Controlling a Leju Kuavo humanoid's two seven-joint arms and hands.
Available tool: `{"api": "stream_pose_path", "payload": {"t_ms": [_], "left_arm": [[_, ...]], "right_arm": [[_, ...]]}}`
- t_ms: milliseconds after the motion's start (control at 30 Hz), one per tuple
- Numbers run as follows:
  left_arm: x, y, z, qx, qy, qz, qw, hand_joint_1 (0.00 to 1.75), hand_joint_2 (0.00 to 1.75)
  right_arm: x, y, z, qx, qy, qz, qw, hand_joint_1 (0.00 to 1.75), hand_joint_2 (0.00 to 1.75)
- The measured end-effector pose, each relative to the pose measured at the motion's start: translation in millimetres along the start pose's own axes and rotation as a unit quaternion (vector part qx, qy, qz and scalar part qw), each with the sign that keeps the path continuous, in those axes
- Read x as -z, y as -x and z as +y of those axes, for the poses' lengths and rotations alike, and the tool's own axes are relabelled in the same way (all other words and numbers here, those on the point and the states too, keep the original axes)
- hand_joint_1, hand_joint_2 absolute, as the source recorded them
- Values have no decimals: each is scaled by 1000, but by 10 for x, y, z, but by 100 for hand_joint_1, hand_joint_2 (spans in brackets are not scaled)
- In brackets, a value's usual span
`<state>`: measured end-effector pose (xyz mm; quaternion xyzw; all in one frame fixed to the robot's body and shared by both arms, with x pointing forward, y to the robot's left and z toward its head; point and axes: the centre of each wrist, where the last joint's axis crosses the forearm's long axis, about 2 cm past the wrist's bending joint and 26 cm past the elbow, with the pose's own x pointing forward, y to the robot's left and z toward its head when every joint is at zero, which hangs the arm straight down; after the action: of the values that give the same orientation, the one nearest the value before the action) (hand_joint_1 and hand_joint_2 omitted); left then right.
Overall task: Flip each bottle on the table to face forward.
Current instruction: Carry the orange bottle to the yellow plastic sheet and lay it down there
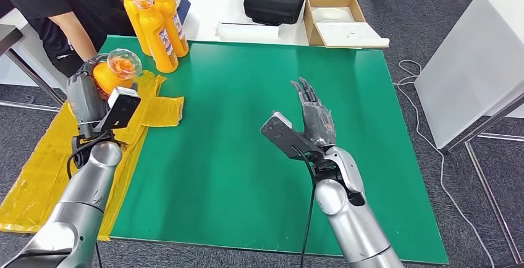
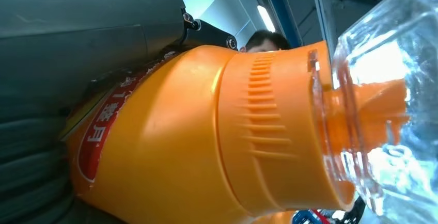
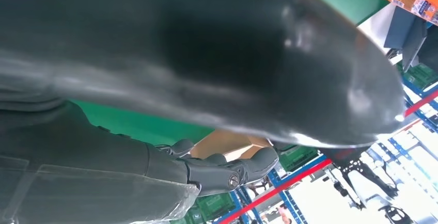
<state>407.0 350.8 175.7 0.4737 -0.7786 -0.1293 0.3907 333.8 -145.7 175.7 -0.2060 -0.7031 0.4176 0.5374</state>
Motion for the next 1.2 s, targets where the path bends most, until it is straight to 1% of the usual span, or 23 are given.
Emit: {"api": "stream_pose_path", "payload": {"t_ms": [167, 233, 300, 400, 467, 500, 633, 700, 800, 867, 967, 1000, 1200], "left_arm": [[-19, 33, -58, 3, 15, 8, 1000, 175, 175], [-22, 42, -71, 24, 24, 3, 999, 175, 175], [-45, 63, -87, 71, 49, -19, 996, 175, 175], [-135, 133, -99, 153, 100, -62, 981, 175, 175], [-230, 198, -99, 196, 129, -76, 969, 175, 175], [-281, 229, -97, 213, 140, -77, 964, 175, 175], [-482, 318, -106, 261, 172, -53, 948, 175, 175], [-520, 328, -113, 268, 177, -46, 946, 175, 175], [-524, 330, -113, 269, 177, -45, 946, 175, 175], [-581, 335, -129, 278, 182, -31, 943, 175, 175], [-803, 355, -196, 303, 211, -7, 929, 175, 175], [-865, 367, -207, 309, 221, -7, 925, 175, 175], [-1025, 420, -218, 319, 247, -10, 915, 175, 175]], "right_arm": [[-8, 12, 4, -1, -2, 0, 1000, 0, 0], [-11, 17, 6, 1, -3, -1, 1000, 0, 0], [-13, 17, 16, 6, -6, -7, 1000, 0, 0], [0, 8, 40, 15, -12, -20, 1000, 0, 0], [26, -3, 56, 19, -18, -28, 999, 0, 0], [41, -10, 63, 19, -21, -32, 999, 0, 0], [104, -43, 93, 17, -36, -46, 998, 0, 0], [115, -51, 100, 16, -38, -48, 998, 0, 0], [116, -52, 101, 16, -39, -48, 998, 0, 0], [125, -66, 113, 14, -42, -51, 998, 0, 0], [157, -135, 174, 5, -55, -64, 996, 0, 0], [167, -156, 190, 3, -58, -67, 996, 0, 0], [180, -200, 239, -3, -68, -74, 995, 0, 0]]}}
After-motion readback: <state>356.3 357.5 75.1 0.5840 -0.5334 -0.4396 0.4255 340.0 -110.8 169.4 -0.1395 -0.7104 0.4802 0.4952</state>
